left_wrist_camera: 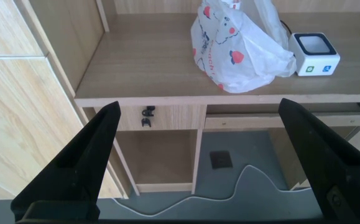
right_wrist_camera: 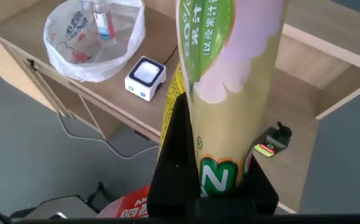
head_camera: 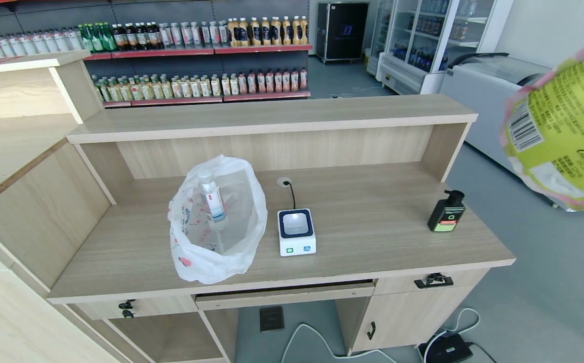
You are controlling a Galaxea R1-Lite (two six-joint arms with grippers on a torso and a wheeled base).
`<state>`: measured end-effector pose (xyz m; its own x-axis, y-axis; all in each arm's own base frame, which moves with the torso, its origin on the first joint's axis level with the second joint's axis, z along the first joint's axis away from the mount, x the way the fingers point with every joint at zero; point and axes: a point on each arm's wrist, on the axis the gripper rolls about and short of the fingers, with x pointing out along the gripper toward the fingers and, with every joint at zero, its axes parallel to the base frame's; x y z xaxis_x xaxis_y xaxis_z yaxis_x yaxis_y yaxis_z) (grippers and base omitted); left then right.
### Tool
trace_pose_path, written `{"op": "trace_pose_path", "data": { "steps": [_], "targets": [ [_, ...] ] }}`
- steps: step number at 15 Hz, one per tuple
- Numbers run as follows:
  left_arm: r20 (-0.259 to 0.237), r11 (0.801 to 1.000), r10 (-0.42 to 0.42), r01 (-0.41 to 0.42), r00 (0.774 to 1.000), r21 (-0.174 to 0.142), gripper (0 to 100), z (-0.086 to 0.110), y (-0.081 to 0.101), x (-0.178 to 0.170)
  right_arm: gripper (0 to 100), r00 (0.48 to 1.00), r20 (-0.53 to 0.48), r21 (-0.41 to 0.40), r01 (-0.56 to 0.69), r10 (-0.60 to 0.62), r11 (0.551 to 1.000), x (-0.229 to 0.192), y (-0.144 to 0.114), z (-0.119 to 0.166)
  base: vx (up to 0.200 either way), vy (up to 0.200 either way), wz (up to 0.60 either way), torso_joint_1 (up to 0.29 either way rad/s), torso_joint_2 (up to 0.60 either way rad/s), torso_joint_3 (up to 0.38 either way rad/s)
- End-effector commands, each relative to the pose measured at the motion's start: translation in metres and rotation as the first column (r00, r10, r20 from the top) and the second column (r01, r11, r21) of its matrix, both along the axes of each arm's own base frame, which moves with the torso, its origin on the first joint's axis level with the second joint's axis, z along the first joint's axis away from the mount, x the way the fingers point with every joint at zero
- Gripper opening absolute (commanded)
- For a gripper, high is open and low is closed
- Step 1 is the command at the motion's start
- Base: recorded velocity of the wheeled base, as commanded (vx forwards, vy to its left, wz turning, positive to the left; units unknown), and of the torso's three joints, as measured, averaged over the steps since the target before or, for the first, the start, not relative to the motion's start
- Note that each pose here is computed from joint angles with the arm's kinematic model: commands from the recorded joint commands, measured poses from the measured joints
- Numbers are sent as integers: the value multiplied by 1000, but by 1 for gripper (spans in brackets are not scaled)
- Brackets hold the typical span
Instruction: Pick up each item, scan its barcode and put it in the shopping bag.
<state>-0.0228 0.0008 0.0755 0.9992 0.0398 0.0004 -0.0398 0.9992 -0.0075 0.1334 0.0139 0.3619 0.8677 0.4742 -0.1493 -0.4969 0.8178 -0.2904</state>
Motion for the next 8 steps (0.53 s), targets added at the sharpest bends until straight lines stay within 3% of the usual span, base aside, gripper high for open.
{"op": "trace_pose_path", "data": {
  "steps": [1,3,8],
  "targets": [
    [0,1000,0,0,1000,0,100,0,0,0,0,997,21,-4,80,-79,997,15,-11,-17,0,0,0,0,0,0],
    [0,1000,0,0,1000,0,100,0,0,0,0,982,153,-1,109,-107,994,47,-9,-23,0,0,0,0,0,0],
    [0,1000,0,0,1000,0,100,0,0,0,0,977,161,-36,151,-143,988,74,-2,-53,0,0,0,0,0,0]
  ]
}}
